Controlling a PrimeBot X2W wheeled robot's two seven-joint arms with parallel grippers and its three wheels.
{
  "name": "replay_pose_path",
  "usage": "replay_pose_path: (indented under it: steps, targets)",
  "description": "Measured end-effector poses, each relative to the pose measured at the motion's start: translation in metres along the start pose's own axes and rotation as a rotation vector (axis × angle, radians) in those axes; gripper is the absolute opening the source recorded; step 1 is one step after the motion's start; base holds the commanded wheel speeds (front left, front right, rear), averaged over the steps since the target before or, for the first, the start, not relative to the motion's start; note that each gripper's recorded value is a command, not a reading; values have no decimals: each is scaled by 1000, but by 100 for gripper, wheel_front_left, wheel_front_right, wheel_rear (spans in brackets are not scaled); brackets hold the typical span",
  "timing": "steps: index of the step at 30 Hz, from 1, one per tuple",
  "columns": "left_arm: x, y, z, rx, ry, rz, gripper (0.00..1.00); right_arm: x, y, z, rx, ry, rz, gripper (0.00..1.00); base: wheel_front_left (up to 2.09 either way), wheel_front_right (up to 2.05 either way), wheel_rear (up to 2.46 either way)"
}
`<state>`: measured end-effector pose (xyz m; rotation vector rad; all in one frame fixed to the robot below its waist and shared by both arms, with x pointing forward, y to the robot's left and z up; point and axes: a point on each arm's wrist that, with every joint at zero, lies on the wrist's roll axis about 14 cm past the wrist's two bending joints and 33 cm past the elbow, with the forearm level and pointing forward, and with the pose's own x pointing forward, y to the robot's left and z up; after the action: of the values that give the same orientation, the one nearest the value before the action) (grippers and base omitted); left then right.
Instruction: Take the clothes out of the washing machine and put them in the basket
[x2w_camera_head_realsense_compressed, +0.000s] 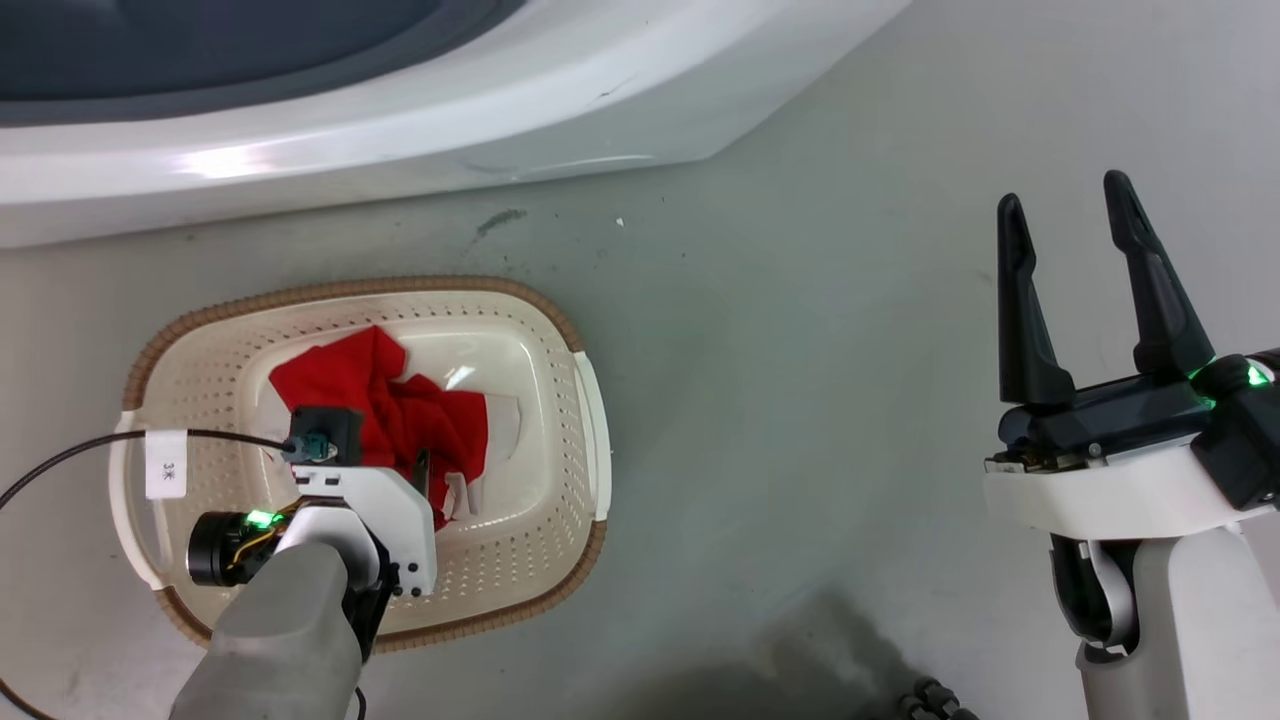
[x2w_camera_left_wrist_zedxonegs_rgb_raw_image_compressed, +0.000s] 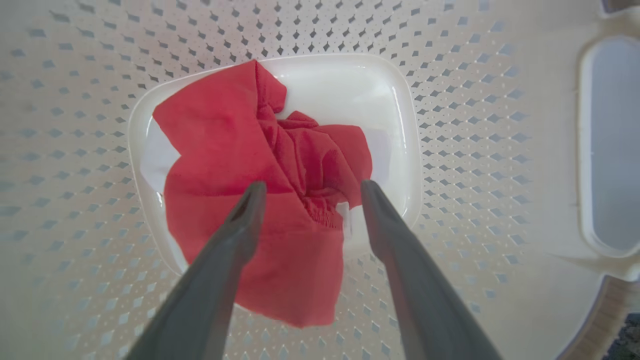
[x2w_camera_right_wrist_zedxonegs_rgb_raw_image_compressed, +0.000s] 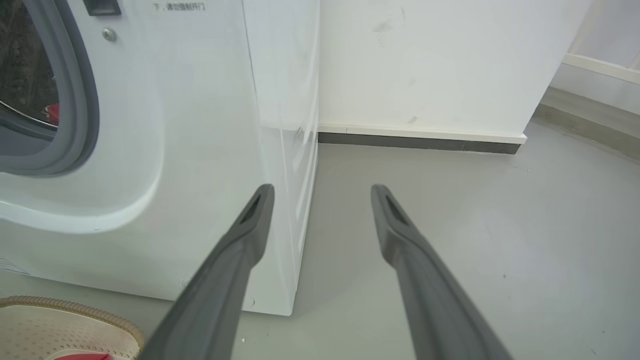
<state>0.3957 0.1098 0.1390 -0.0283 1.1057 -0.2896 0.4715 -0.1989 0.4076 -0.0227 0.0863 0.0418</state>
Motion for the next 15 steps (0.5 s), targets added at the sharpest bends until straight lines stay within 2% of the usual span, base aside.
replay_pose_path:
  steps: [10, 15]
  targets:
    - [-37, 3, 25, 4, -133, 35, 100, -14, 10, 32, 8, -61, 22, 100, 0, 0, 0]
    - [-62, 1, 57, 15, -272, 46, 100, -26, 15, 46, 12, -85, 33, 100, 0, 0, 0]
